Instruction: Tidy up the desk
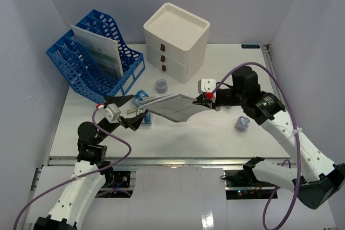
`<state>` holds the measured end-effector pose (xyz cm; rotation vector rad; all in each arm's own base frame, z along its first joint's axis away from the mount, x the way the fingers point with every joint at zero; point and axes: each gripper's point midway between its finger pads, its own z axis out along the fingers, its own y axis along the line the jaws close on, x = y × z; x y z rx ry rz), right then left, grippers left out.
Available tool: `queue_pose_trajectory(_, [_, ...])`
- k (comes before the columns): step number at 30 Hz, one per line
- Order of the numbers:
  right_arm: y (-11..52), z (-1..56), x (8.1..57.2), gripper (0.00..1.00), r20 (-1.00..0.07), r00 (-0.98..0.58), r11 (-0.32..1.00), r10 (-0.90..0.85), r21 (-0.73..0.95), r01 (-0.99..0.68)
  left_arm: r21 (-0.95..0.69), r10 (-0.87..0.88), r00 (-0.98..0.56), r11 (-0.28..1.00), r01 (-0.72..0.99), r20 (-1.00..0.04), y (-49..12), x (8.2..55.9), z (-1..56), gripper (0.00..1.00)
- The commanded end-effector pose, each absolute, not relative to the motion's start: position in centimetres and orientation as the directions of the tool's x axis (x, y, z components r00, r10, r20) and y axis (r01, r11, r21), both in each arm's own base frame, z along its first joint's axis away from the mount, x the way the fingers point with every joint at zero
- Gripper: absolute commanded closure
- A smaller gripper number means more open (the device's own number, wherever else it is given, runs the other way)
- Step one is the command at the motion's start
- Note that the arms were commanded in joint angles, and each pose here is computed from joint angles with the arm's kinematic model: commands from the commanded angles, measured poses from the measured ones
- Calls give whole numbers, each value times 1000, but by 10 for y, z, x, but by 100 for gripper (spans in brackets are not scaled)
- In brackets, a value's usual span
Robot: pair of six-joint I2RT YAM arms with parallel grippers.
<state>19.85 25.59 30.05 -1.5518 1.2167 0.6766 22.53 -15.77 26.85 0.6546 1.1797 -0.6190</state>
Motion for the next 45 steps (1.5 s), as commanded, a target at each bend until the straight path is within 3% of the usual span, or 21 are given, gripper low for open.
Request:
queue_pose_trajectory(1, [255, 330, 178, 92, -833, 478, -75, -279, -477, -875, 200, -139, 360, 626, 754, -923, -165, 219, 295, 2])
queue_pose_trajectory(14, [250, 344, 168, 92, -837, 483, -62, -258, -485, -873, 208, -241, 291, 319, 925, -926, -193, 154, 290, 2])
queue_pose_trajectory(39, [267, 344, 151, 92, -908, 393, -141, -144, -374, -917, 107, -353, 170, 193, 975, -920, -203, 151, 307, 2])
queue_pose_trajectory(43, [272, 340, 154, 92, -918, 372, -142, -137, -353, -925, 98, -353, 157, 179, 979, -922, -202, 146, 308, 5])
queue_pose_trajectory(45, [275, 336, 156, 92, -924, 356, -143, -136, -337, -930, 90, -351, 145, 169, 982, -925, -203, 143, 309, 11])
